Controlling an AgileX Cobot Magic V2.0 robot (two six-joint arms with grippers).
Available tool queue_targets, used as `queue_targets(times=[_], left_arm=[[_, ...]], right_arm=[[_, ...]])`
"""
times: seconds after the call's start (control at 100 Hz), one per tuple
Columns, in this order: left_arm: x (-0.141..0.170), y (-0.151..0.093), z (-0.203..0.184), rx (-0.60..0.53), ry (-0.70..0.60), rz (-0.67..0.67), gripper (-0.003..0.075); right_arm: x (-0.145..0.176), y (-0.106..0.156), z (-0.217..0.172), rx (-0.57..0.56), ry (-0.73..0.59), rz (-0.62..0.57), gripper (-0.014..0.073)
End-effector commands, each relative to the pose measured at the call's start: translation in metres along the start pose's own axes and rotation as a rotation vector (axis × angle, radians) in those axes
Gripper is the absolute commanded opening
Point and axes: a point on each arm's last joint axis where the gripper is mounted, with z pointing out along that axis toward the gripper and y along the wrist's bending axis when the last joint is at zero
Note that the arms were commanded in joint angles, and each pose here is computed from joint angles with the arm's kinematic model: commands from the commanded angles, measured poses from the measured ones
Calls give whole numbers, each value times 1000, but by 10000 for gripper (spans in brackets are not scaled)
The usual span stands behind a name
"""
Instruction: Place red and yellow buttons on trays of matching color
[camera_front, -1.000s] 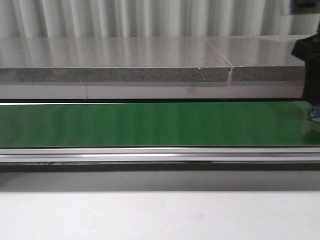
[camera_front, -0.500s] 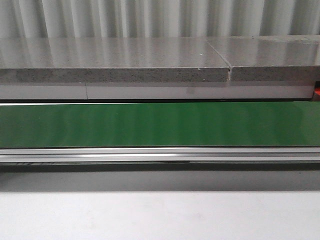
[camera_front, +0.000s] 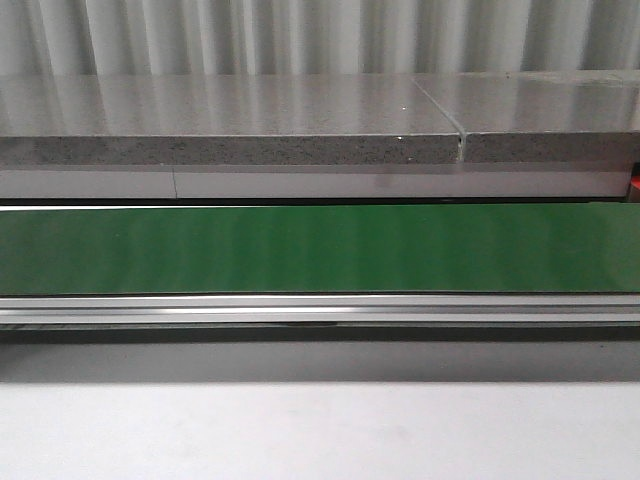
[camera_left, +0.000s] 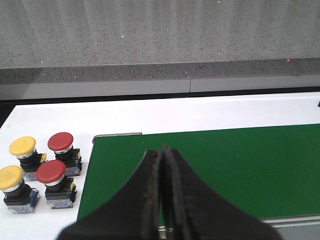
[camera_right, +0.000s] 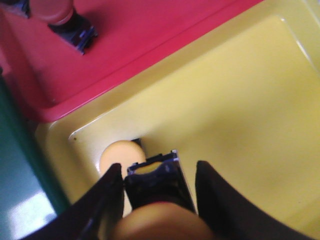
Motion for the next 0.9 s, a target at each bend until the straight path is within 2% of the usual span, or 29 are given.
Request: queue_targets(times=[0.0,0.45,0.89], left_arm=[[-16,0,-3,3,-98,-15,-20],[-16,0,-3,3,-98,-15,-20],[-16,0,-3,3,-98,-15,-20]], right_arm=[[-15,-10,-6,24,-121,37,69],[-24,-20,63,21,-118,129,69],[-15,-22,109,15,-27,167,69]])
